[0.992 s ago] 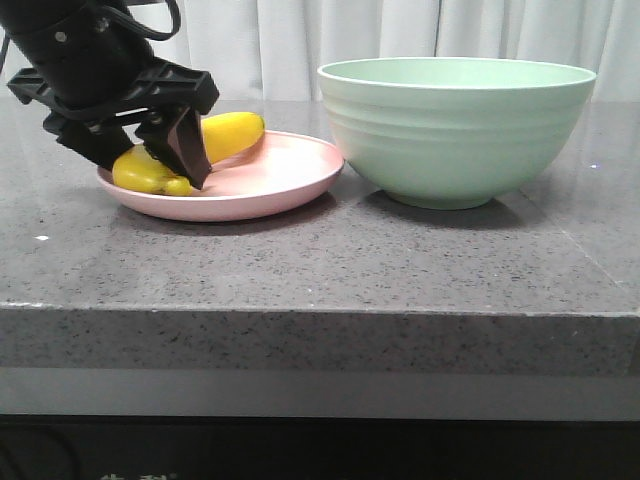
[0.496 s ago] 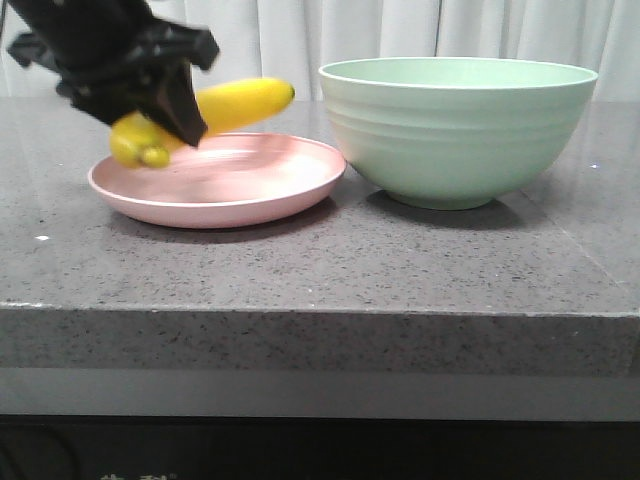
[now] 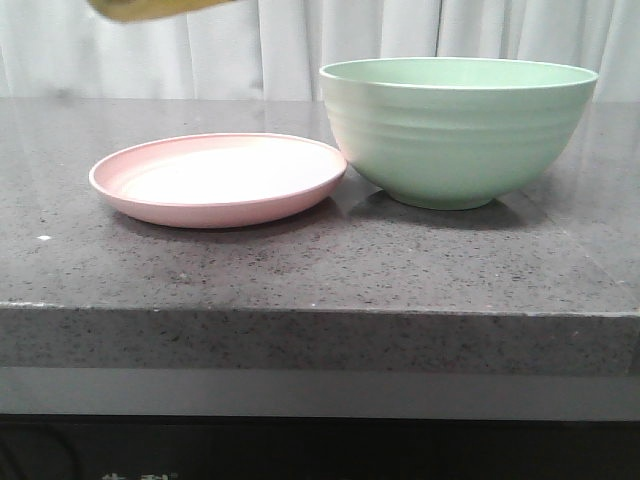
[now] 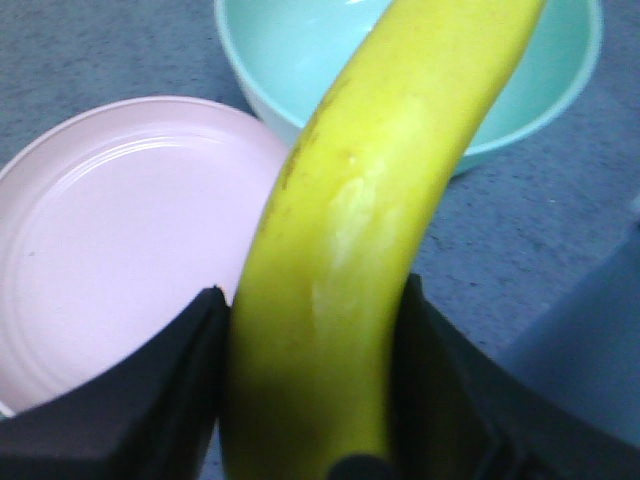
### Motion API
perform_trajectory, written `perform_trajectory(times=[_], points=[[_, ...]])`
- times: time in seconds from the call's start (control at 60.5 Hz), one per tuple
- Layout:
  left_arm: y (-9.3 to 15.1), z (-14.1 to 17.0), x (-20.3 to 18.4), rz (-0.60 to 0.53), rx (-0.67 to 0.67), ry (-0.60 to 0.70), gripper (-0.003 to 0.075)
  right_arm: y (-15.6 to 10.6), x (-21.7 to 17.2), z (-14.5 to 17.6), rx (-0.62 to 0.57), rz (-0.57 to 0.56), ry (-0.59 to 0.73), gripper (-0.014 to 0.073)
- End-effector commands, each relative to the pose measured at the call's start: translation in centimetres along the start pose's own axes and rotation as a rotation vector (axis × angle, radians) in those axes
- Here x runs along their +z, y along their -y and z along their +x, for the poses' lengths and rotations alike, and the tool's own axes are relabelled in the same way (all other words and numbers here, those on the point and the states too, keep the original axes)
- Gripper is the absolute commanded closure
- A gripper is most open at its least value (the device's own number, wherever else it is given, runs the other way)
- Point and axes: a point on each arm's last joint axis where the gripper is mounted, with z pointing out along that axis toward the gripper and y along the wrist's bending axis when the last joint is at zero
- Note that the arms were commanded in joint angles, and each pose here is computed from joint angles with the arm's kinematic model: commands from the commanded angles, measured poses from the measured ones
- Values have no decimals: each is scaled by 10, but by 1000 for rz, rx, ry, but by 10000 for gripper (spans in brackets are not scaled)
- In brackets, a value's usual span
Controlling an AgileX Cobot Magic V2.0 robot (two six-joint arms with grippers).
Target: Transfer banana from pink plate to green bowl
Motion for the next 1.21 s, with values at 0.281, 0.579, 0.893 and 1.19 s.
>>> perform_trajectory(times=[0.281, 0.579, 0.893, 1.19], points=[[25, -14, -29, 73, 55, 144, 515, -29, 61, -44, 306, -521, -126, -18], [25, -19, -29, 73, 52, 198, 515, -25, 90, -40, 426, -653, -241, -18], [25, -19, -29, 73, 52, 198, 515, -45, 107, -35, 424, -714, -304, 75], [25, -20, -30, 73, 52, 207, 502, -49, 110, -40, 417, -718, -294, 445]])
